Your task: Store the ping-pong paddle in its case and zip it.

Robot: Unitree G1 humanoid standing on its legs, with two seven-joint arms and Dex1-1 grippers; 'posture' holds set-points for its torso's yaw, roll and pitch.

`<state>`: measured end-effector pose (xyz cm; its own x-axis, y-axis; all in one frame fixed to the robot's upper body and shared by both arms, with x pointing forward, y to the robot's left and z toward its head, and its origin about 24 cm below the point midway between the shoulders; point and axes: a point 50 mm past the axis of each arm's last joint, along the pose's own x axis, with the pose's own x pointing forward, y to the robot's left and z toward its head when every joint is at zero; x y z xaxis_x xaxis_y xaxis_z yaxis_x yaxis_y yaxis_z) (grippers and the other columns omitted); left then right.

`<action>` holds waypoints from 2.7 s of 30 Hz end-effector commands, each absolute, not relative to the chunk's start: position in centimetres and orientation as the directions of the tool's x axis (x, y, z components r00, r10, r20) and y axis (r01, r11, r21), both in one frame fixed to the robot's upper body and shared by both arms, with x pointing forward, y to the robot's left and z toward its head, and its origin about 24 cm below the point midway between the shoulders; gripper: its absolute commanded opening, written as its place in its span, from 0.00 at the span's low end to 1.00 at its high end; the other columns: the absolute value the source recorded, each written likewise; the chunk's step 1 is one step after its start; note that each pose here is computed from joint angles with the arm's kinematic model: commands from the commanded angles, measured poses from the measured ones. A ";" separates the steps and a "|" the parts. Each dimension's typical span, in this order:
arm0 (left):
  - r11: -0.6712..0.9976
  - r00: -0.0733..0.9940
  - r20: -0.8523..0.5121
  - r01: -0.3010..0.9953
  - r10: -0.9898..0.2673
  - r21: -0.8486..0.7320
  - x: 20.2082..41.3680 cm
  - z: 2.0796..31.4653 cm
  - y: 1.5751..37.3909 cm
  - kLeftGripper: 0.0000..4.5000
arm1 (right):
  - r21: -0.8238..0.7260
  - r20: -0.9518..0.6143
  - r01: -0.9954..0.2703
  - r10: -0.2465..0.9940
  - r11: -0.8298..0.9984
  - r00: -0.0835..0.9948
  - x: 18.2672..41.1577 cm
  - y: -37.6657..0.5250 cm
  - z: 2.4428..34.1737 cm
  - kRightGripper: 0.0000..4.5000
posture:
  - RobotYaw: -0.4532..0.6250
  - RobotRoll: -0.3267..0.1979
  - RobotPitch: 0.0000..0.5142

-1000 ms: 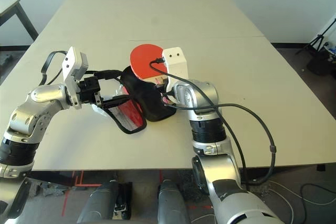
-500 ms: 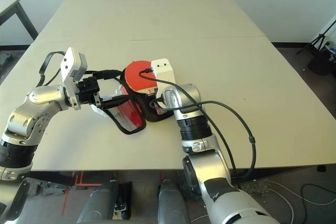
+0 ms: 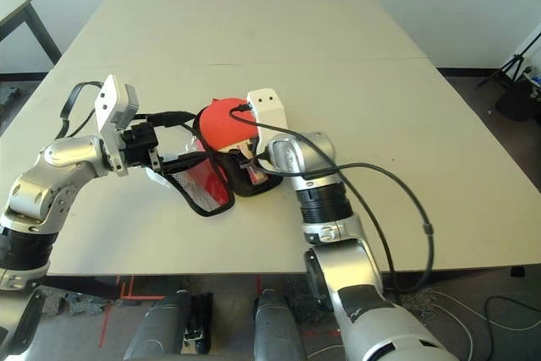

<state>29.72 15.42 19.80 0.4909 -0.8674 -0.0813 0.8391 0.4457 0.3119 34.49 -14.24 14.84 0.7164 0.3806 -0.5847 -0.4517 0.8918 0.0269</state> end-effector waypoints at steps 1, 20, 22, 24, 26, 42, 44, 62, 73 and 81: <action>0.489 0.537 -0.068 0.806 -0.841 0.333 29.8 21.4 17.4 1.00 | 0.026 -0.574 -0.510 0.430 0.860 0.697 34.1 -15.4 14.8 0.99 | 0.48 0.62 0.19; 0.612 0.739 -0.215 0.658 -0.639 0.439 29.8 21.1 24.4 1.00 | 0.000 -0.546 -0.574 0.481 0.819 0.686 33.6 -15.4 13.9 0.99 | 0.49 0.62 0.19; 0.626 0.765 -0.249 0.634 -0.594 0.455 29.6 21.0 25.8 1.00 | -0.011 -0.531 -0.569 0.477 0.823 0.700 33.7 -15.9 14.2 0.99 | 0.49 0.62 0.19; 0.621 0.774 -0.302 0.629 -0.557 0.467 29.3 20.6 26.8 1.00 | -0.016 -0.516 -0.563 0.476 0.826 0.712 33.9 -16.5 14.5 0.99 | 0.49 0.62 0.19; 0.619 0.772 -0.342 0.635 -0.536 0.463 29.0 20.2 27.5 1.00 | -0.019 -0.495 -0.561 0.480 0.828 0.725 34.0 -16.9 14.8 0.99 | 0.49 0.62 0.19; 0.472 0.574 -0.374 0.816 -0.729 0.332 29.5 16.9 20.0 1.00 | 0.104 -0.307 -0.615 0.614 0.781 0.727 34.8 -20.9 16.1 0.99 | 0.46 0.62 0.18; 0.460 0.556 -0.334 0.826 -0.761 0.327 29.9 17.2 18.7 1.00 | 0.098 -0.305 -0.610 0.608 0.786 0.733 34.8 -21.1 15.9 0.99 | 0.46 0.62 0.18; 0.261 0.340 -0.149 0.883 -0.928 0.391 31.6 16.7 5.3 1.00 | -0.113 -0.374 -0.518 0.446 0.848 0.813 35.6 -25.7 15.5 0.99 | 0.44 0.62 0.18; 0.285 0.374 -0.174 0.875 -0.911 0.392 31.2 16.2 7.1 1.00 | -0.251 -0.360 -0.401 0.299 0.881 0.884 38.7 -25.6 15.2 0.99 | 0.47 0.62 0.18; 0.314 0.410 -0.179 0.861 -0.894 0.401 31.1 16.4 8.1 1.00 | -0.020 -0.441 -0.541 0.478 0.841 0.760 38.2 -23.9 14.1 0.99 | 0.50 0.62 0.19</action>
<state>31.29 7.86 16.56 0.4034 -0.8987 -0.1719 0.8616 0.3098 0.4021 38.43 -24.11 14.17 0.7893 0.4375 -0.4309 -0.5162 0.8527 -0.0797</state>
